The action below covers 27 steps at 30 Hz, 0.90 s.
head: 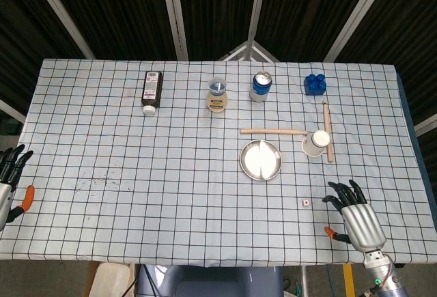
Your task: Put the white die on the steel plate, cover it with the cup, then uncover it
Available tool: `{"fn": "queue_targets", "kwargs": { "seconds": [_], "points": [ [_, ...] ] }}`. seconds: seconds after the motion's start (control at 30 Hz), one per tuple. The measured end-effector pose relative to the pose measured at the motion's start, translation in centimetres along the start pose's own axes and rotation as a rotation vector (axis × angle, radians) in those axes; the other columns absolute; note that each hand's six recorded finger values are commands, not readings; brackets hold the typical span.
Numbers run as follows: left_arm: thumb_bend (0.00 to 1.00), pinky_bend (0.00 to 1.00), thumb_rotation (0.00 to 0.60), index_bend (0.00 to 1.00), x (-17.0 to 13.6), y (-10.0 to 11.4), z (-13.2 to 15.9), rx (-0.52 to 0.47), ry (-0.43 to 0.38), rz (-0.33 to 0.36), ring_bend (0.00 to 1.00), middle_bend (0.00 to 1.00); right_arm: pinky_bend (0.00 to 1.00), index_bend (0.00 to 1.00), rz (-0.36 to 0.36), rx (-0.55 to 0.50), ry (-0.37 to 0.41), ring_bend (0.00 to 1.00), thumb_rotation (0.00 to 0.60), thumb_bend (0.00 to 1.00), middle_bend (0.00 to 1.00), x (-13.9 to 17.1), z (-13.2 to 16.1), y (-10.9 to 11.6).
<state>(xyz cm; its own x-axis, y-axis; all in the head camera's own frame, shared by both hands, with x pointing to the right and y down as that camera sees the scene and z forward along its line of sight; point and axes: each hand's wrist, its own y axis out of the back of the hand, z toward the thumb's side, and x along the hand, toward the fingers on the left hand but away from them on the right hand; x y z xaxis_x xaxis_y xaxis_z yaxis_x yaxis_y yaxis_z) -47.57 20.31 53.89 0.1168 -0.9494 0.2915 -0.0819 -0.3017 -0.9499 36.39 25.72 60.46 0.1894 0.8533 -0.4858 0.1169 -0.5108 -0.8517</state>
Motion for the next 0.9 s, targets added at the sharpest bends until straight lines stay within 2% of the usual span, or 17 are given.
{"fn": "queue_targets", "kwargs": {
  "seconds": [0.53,0.9],
  "points": [
    [0.71,0.00,0.600,0.05,0.3,-0.5,0.1,0.017,0.010,-0.011,0.00,0.00,0.00,0.39,0.093,-0.001,-0.007,0.14,0.600,0.05,0.16,-3.7,-0.6,-2.8],
    [0.71,0.00,0.600,0.05,0.6,-0.9,0.1,0.029,0.019,-0.018,0.00,0.00,0.00,0.40,0.143,0.006,0.001,0.14,0.600,0.09,0.16,-6.1,-0.3,-4.3]
  ]
}}
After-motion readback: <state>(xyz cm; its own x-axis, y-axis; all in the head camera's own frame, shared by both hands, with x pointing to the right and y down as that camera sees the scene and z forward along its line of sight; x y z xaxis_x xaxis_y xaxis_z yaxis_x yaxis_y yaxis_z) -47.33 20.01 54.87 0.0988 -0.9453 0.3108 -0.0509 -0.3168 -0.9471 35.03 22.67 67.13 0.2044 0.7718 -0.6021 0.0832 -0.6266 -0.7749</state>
